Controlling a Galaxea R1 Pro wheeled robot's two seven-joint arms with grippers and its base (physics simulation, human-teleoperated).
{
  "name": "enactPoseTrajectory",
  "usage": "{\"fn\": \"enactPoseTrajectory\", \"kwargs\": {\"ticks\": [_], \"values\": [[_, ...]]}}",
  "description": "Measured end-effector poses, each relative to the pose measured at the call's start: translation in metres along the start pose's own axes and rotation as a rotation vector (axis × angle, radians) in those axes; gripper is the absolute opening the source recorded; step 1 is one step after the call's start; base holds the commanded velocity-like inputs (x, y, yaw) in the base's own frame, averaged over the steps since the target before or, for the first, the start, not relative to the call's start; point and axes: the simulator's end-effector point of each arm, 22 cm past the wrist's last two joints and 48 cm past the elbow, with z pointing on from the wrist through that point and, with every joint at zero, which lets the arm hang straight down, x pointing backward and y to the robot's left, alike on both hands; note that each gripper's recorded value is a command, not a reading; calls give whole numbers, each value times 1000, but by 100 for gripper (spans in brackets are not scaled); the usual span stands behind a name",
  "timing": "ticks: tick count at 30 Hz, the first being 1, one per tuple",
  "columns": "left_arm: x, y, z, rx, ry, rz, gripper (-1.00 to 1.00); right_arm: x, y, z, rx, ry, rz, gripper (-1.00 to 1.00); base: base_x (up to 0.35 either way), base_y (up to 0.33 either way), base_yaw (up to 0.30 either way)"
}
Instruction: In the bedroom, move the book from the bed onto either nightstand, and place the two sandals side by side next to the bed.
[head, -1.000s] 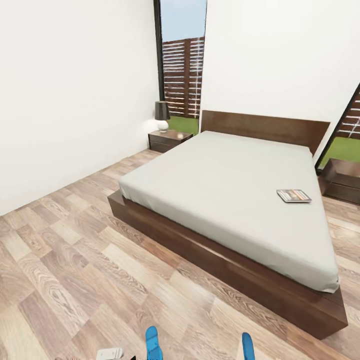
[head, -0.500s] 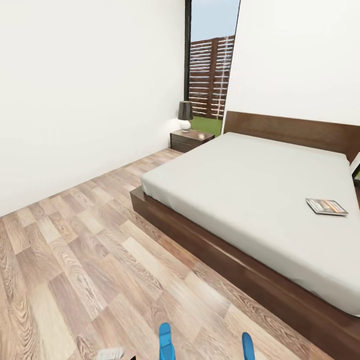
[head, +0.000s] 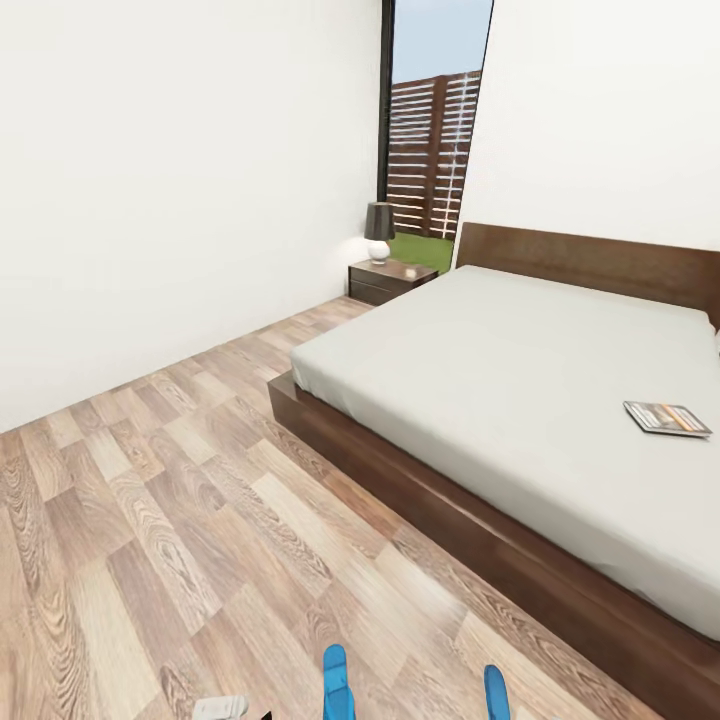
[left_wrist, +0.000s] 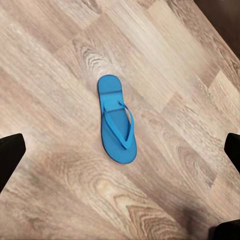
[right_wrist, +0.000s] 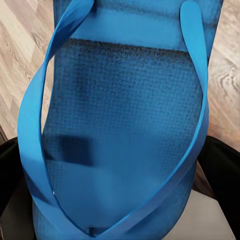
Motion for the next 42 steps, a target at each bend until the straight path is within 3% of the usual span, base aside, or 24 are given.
{"fn": "enactPoseTrajectory", "kwargs": {"ticks": [31, 34, 39, 42], "values": [[-5, -1, 2, -5, -7, 7, 100, 0, 0, -1, 0, -1, 0, -100, 26, -69, 0], [-26, -5, 9, -43, -44, 8, 100, 0, 0, -1, 0, -1, -1, -100, 0, 0, 0], [-83, -24, 35, -196, -98, -4, 100, 0, -1, -1, 1, -1, -1, -100, 0, 0, 0], [-102, -53, 48, -224, -104, 65, 100, 0, -1, -1, 2, -1, -1, -100, 0, 0, 0]]}}
